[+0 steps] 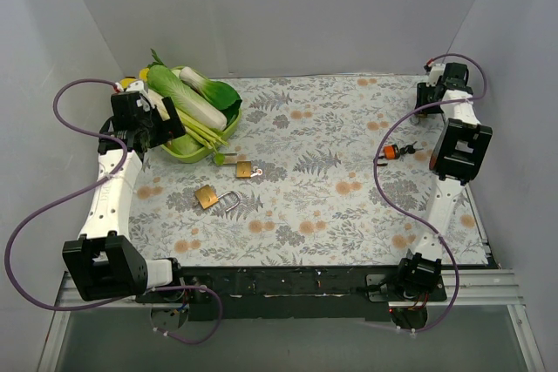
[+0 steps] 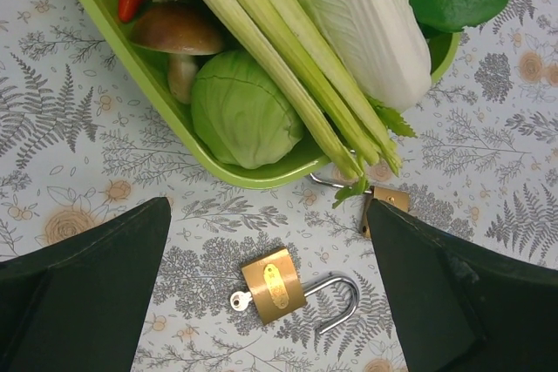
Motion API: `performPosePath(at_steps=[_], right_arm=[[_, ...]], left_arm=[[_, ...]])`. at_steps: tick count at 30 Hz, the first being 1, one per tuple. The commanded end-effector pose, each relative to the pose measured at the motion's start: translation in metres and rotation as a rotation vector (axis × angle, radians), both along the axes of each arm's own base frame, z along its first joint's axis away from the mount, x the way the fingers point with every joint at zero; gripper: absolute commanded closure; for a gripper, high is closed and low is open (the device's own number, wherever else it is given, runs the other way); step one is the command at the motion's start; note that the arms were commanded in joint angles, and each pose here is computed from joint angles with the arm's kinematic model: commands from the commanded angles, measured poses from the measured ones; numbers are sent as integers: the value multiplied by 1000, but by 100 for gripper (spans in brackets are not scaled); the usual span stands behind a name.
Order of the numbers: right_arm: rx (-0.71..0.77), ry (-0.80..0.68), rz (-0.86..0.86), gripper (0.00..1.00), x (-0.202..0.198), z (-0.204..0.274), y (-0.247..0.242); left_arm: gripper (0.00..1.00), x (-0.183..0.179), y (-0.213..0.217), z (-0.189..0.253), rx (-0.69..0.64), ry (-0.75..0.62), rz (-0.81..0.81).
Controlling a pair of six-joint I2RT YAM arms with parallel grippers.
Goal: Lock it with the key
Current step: Pick up the lock from the center of the board, then lock the lock.
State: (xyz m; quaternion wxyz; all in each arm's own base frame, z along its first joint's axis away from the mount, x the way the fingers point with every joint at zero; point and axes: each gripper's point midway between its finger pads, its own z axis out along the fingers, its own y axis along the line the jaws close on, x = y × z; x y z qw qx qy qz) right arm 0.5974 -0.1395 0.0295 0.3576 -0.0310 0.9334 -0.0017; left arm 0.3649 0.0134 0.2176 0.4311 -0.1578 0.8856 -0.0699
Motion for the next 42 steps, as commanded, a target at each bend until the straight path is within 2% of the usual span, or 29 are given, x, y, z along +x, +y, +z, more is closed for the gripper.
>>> performPosePath(at_steps=[1,6,7,9,10,13,14,15,18,19,20,21,22,23,24,25,26,27,28,29,30,32,35,36,42], right_arm=[[58,-57,135,99,-9,57,31],[163,-175,222,99,-34,136,69],[175,-228,236,99,-43,169,78],[257,-249,248,99,-57,190,97],[269,-292,267,99,-66,218,109],[380,-324,224,99,-88,260,134],[408,-300,185,99,-96,255,138],[428,-339,129,99,-105,276,141],[455,-338,54,99,-132,278,158],[495,-324,27,99,-139,279,169],[522,-310,6,99,-145,278,175],[549,-284,-19,99,-156,272,181],[615,-244,-43,99,-164,270,195],[651,-203,-49,99,-172,265,205],[667,-173,-66,99,-178,262,212],[681,-91,-74,99,-190,249,230],[701,-52,-90,99,-197,244,240],[713,-38,-77,99,-206,245,254],[717,7,-96,99,-216,227,258],[727,15,-102,99,-222,225,264],[722,26,-86,99,-232,224,274],[726,74,-104,99,-244,209,282],[748,126,-74,99,-258,199,297],[749,137,-66,99,-261,198,302],[778,189,-57,99,-276,191,314]], left_arm=[[2,6,-14,35,29,-122,-136],[2,-3,-45,67,-10,-237,-331],[2,-9,-65,76,-58,-268,-440],[2,-16,-81,91,-93,-329,-535],[2,-24,-97,98,-145,-356,-623],[2,-26,-117,116,-181,-423,-709],[2,-28,-129,119,-181,-437,-747],[2,-24,-131,123,-145,-468,-762],[2,-25,-169,125,-27,-516,-859],[2,-22,-175,123,70,-546,-888],[2,-30,-200,120,111,-568,-955],[2,-23,-203,116,193,-588,-930],[2,-23,-211,113,304,-629,-975],[2,-35,-237,110,347,-668,-1046],[3,-29,-241,117,446,-733,-1025],[5,-42,-261,98,570,-777,-1123],[7,-45,-267,97,658,-830,-1139],[8,-43,-274,109,751,-951,-1111],[14,-50,-279,87,814,-976,-1147],[16,-59,-291,86,932,-1065,-1194],[18,-62,-299,99,968,-1159,-1159],[27,-72,-319,91,1029,-1232,-1187],[31,-88,-343,78,1078,-1269,-1211],[32,-88,-347,77,1136,-1288,-1185],[40,-109,-383,64,1211,-1343,-1179]])
